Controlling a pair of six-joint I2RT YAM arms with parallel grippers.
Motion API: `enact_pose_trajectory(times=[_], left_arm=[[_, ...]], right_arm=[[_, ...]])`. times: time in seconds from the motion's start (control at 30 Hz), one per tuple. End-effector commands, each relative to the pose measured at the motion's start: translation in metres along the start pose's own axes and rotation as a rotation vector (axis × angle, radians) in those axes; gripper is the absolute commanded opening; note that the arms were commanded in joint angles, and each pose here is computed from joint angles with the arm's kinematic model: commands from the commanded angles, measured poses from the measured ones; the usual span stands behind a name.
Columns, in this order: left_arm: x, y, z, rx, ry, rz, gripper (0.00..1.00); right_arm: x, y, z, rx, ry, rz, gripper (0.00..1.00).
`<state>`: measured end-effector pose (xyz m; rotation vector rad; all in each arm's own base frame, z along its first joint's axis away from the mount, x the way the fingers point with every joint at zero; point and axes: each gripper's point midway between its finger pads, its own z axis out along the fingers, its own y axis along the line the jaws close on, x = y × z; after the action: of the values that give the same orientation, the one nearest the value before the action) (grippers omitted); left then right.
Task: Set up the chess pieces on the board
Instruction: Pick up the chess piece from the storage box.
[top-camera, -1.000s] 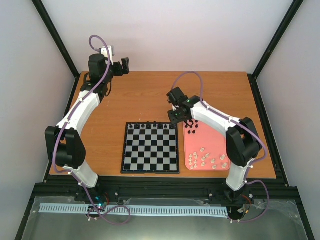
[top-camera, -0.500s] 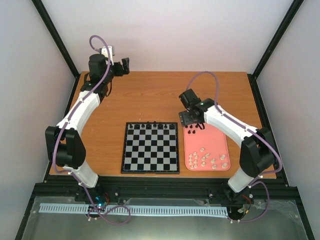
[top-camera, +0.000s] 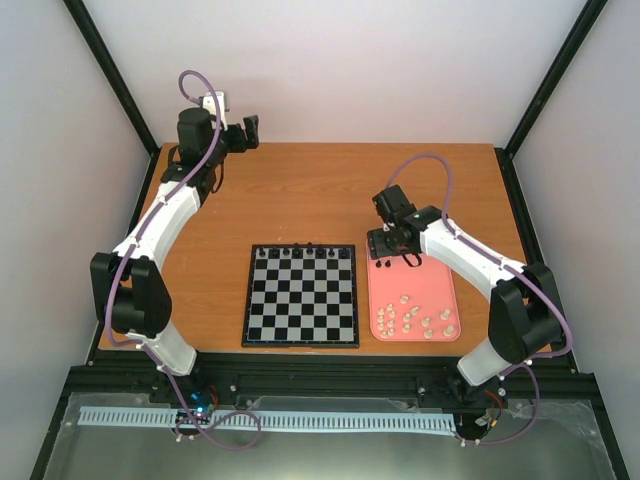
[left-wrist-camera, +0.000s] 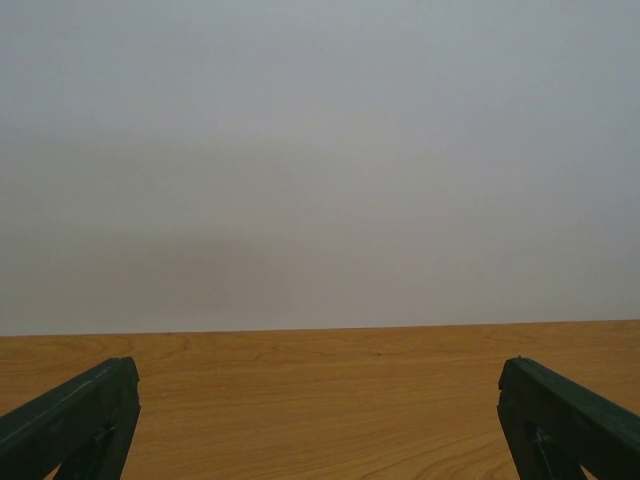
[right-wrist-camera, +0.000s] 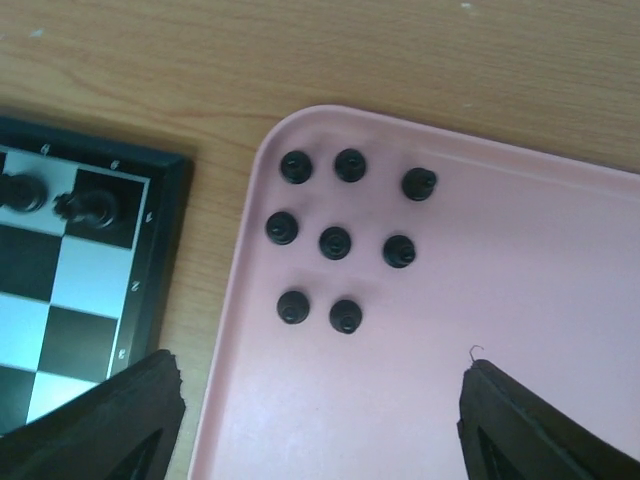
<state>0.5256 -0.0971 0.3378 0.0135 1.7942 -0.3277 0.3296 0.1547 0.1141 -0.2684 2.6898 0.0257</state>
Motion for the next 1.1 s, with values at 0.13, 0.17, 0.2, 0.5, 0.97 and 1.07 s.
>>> enact_pose_trajectory(times=[0.13,0.17,0.2,0.5,0.97,1.07], left_arm=[[-0.019,-0.009,0.001,0.023,-0.033,0.024,1.0],[-0.019,-0.009,0.001,0.023,-0.033,0.024,1.0],[-0.019,-0.009,0.001,0.023,-0.034,0.024,1.0],[-0.019,-0.009,0.001,0.018,-0.034,0.025,1.0],[-0.018,-0.008,0.001,0.012,-0.032,0.027,1.0],[-0.018,-0.008,0.001,0.013,-0.031,0.027,1.0]], right_arm=[[0.011,0.026,0.02,-0.115,0.046,0.012,0.65],[0.012,0.026,0.022,-0.113,0.054,0.012,0.6],[0.012,0.027,0.025,-0.112,0.061,0.009,0.55],[0.021,0.028,0.044,-0.095,0.113,0.001,0.52],[0.026,0.025,0.067,-0.054,0.147,-0.003,0.43],[0.026,0.025,0.07,-0.052,0.154,-0.004,0.39]])
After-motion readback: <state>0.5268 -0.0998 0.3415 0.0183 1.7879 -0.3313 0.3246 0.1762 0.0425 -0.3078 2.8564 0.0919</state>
